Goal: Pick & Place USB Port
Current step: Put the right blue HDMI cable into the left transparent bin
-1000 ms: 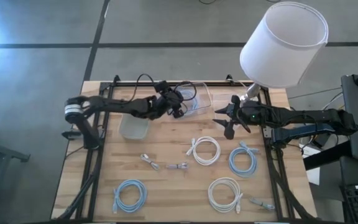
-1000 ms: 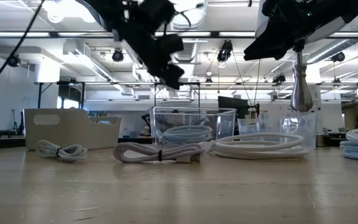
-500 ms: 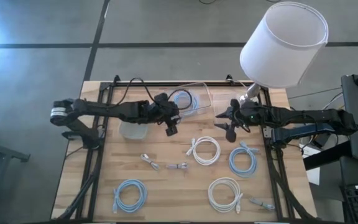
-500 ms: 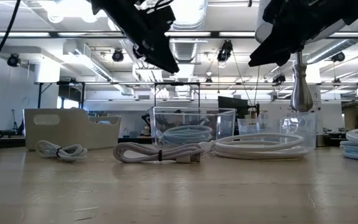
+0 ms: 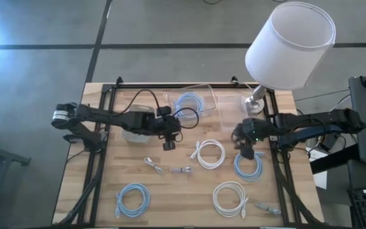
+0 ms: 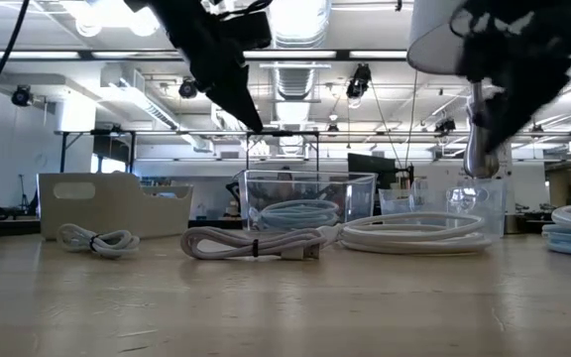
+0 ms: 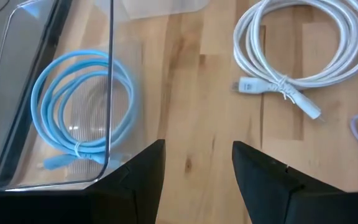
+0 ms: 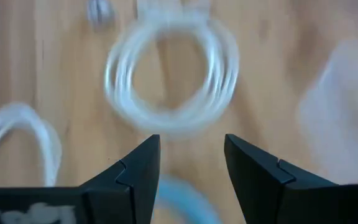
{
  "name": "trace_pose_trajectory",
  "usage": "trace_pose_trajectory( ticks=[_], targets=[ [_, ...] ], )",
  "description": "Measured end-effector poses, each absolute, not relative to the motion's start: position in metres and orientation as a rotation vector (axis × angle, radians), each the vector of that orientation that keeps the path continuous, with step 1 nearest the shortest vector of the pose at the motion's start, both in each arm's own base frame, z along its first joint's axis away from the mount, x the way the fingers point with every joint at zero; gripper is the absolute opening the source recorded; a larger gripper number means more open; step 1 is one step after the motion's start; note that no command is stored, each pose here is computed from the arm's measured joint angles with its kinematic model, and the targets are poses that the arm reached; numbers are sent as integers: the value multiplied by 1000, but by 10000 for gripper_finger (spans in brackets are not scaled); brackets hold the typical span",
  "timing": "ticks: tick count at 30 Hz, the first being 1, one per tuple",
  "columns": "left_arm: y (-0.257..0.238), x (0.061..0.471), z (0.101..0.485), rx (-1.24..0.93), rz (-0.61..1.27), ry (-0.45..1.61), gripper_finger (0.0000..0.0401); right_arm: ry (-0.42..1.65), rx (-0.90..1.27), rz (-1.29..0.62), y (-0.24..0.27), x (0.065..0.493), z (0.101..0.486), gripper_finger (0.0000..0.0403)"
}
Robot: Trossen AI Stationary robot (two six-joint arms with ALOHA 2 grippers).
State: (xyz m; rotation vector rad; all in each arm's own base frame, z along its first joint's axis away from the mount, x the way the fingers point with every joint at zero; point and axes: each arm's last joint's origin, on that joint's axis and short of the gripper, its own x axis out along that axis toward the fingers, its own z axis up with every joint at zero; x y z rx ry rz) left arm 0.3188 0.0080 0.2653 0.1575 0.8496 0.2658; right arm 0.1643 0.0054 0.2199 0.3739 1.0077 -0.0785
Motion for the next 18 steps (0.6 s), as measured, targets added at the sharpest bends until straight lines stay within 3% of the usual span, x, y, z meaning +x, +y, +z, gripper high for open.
trace_pose_trajectory(
  ticks=[5, 12, 18],
  targets=[
    [8, 319, 266, 149, 272, 841, 190, 1280, 476, -211, 12, 146, 202, 180],
    [8, 320, 266, 127, 281, 832, 190, 1422, 584, -432, 15, 144, 178, 180],
    [8, 320, 266, 126, 282, 832, 190, 1544, 633, -505, 17, 147, 161, 180]
  ],
)
